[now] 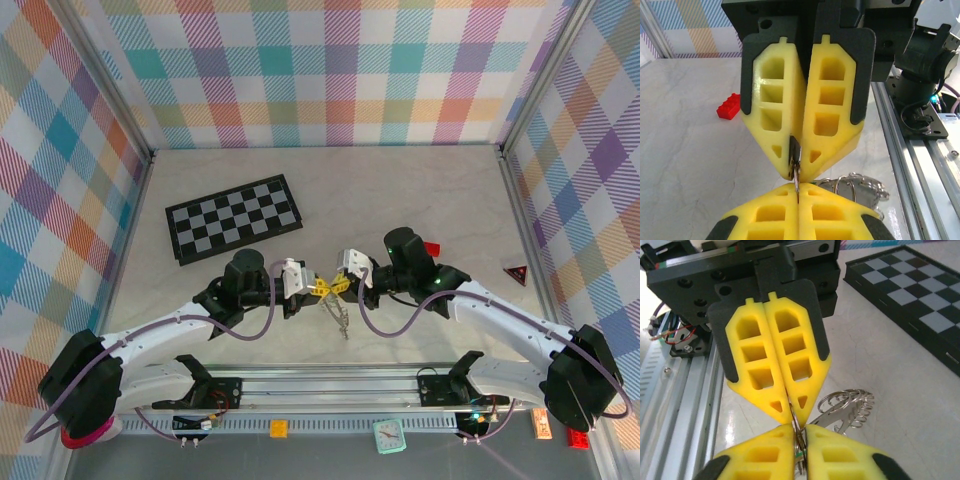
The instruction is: Put the keys on the keyring
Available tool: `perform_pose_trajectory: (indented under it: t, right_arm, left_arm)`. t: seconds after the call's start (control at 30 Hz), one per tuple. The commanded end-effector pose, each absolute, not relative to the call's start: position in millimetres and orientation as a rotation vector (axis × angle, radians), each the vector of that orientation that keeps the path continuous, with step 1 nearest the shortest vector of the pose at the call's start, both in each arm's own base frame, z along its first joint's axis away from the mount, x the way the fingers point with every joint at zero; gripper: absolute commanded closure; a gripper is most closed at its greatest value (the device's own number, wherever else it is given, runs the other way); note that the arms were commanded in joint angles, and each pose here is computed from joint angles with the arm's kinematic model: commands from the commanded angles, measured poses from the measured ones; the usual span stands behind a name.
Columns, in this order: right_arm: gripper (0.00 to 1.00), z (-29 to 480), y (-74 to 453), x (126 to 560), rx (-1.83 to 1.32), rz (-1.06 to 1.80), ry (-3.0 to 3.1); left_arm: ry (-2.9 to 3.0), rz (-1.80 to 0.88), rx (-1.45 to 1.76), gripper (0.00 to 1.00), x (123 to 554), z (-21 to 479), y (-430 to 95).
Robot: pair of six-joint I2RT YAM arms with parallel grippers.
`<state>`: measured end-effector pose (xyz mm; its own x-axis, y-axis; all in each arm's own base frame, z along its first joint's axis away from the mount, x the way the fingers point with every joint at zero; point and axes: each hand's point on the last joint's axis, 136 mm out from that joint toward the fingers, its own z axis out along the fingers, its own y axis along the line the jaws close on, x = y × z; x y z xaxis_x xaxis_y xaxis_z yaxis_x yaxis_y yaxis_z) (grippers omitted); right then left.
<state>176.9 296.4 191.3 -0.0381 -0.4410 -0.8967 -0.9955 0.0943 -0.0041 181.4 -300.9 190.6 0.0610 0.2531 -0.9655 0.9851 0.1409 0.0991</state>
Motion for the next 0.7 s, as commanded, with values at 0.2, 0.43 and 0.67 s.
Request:
perform_pose_trajectory:
  t: [0.2,0.43,0.67]
  right_arm:
    - [1.00,200.4,294.5,174.8,-1.497,0.872,1.587]
    - [1.00,192.6,291.6,179.1,-1.614,0.725,1.681]
    - [1.00,198.9,300.6,178.5,-1.664,0.695,1.669]
  left_arm:
    - [1.407,-0.846,1.272,0.71,190.3,201.0,-299.8]
    - [1.515,-0.762,1.346,0.74,196.7,188.6,-295.1]
    - [1.480,-0.795,1.359,0.79,193.7,195.0,-299.7]
